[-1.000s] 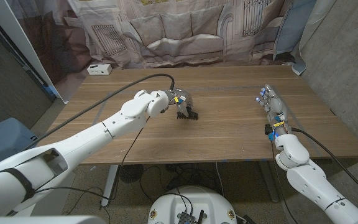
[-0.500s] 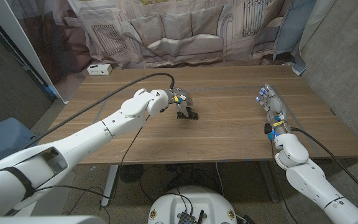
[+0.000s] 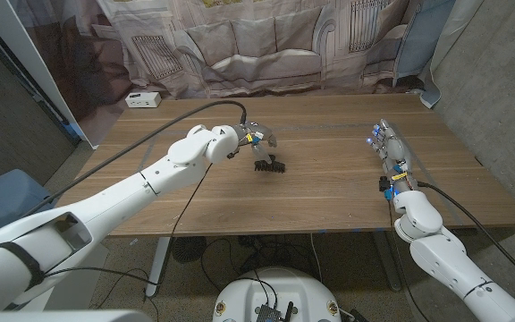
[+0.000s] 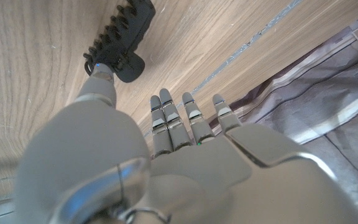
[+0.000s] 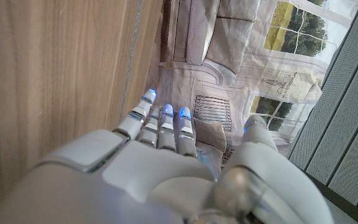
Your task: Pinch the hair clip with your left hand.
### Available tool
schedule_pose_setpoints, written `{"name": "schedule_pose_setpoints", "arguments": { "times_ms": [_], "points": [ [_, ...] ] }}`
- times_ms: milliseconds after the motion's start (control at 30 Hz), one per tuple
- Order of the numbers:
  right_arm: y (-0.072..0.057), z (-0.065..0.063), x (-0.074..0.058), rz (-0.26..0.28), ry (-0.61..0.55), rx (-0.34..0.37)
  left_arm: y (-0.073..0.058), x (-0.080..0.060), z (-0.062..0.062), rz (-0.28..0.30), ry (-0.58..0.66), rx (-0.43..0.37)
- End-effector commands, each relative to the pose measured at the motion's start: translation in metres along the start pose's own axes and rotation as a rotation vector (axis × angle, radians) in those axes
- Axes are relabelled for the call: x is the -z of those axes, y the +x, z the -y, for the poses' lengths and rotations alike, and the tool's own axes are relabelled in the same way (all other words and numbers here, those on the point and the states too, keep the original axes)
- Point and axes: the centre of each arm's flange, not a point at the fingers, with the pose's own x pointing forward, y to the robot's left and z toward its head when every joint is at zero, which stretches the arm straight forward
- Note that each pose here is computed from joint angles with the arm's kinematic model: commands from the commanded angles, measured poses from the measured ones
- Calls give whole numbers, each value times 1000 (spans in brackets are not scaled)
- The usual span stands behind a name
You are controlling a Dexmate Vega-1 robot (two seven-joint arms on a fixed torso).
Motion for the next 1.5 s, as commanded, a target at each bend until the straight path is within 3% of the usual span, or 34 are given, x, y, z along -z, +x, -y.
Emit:
{"name": "schedule_pose_setpoints", "arguments": {
  "times_ms": [33, 767, 1067, 1500],
  "points": [
    [5, -6, -2, -1, -8, -8, -15, 15, -3, -7, -104, -105],
    [12, -18, -4, 7, -53, -53, -44, 44, 2, -48, -407, -348],
    [14, -23, -4, 32, -66, -132, -60, 54, -1, -48, -503, -430],
    [21, -28, -3, 49, -47, -160, -82, 65, -1, -27, -735, -555]
  ]
}}
